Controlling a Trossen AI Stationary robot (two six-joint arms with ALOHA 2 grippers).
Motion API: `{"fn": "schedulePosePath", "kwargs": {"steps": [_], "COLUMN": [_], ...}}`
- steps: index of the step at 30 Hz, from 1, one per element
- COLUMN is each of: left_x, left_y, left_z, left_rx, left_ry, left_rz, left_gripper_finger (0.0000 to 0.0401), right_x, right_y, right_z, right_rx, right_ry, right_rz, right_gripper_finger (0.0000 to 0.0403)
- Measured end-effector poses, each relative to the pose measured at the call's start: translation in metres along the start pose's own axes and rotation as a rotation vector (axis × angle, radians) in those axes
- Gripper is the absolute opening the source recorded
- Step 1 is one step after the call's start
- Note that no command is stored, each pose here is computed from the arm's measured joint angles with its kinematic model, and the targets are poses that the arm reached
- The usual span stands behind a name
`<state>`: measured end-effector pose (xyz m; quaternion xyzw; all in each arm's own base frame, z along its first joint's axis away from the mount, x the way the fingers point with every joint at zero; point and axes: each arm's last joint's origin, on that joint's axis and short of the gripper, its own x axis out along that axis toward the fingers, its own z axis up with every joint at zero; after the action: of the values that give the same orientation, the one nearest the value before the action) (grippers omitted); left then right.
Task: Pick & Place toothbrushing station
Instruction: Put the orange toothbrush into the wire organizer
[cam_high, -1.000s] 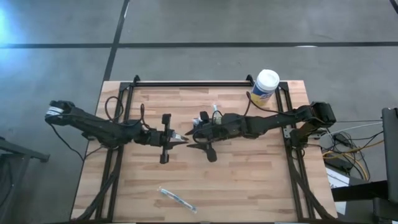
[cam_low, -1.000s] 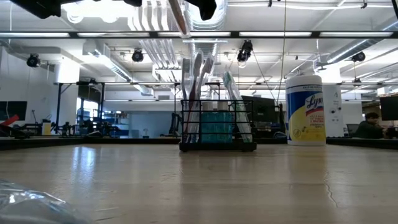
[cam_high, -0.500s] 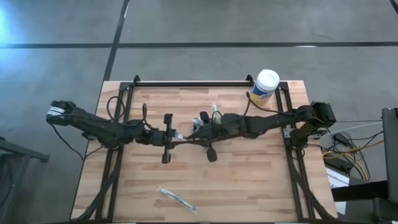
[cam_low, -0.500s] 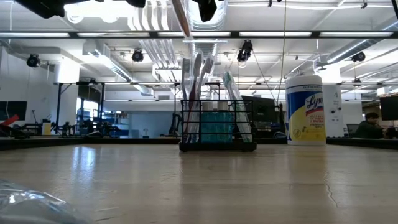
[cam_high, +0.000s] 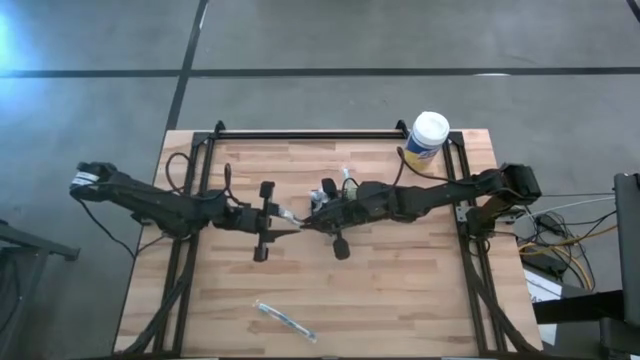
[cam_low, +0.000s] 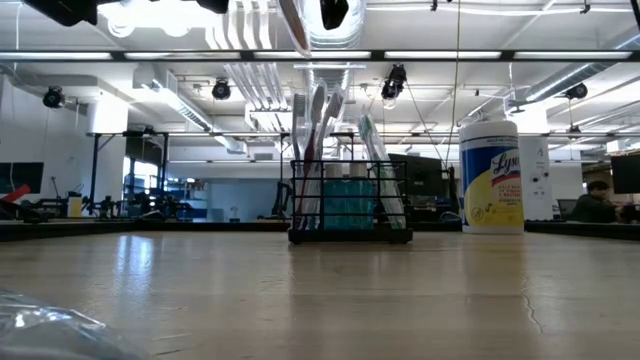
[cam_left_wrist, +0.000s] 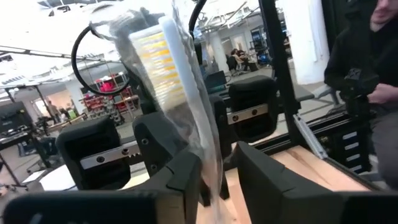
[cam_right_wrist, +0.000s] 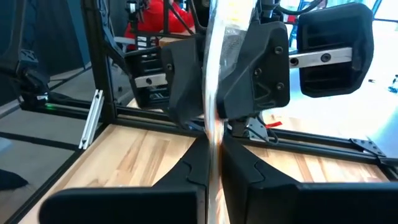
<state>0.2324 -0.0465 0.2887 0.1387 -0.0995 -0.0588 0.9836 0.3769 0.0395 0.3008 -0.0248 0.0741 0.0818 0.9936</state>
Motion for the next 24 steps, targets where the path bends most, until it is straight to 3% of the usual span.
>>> {"fn": "schedulePosePath", "kwargs": {"steps": [6, 14, 18, 24], "left_x": [-0.018, -0.061, -0.079, -0.106], "left_y": [0.003, 0.005, 0.002, -0.006], "left_z": [0.009, 0.006, -0.007, -0.036], "left_rx": [-0.04, -0.176, -0.229, -0.247], "left_ry": [0.06, 0.319, 0.343, 0.309], "left_rz": [-0.036, -0.086, -0.083, -0.071], "left_gripper_finger": [0.0125, 0.0122, 0.0089, 0.0008], "right_x": [-0.004, -0.022, -0.035, -0.065], "right_y": [0.0, 0.001, 0.002, 0.005], "right_z": [0.003, 0.008, 0.008, 0.001], "right_rx": [0.001, -0.018, -0.04, -0.053], "right_ry": [-0.007, -0.028, -0.097, -0.201], "right_rz": [-0.002, -0.002, 0.017, 0.025], "right_gripper_finger": [0.0013, 0.0013, 0.0013, 0.0013]}}
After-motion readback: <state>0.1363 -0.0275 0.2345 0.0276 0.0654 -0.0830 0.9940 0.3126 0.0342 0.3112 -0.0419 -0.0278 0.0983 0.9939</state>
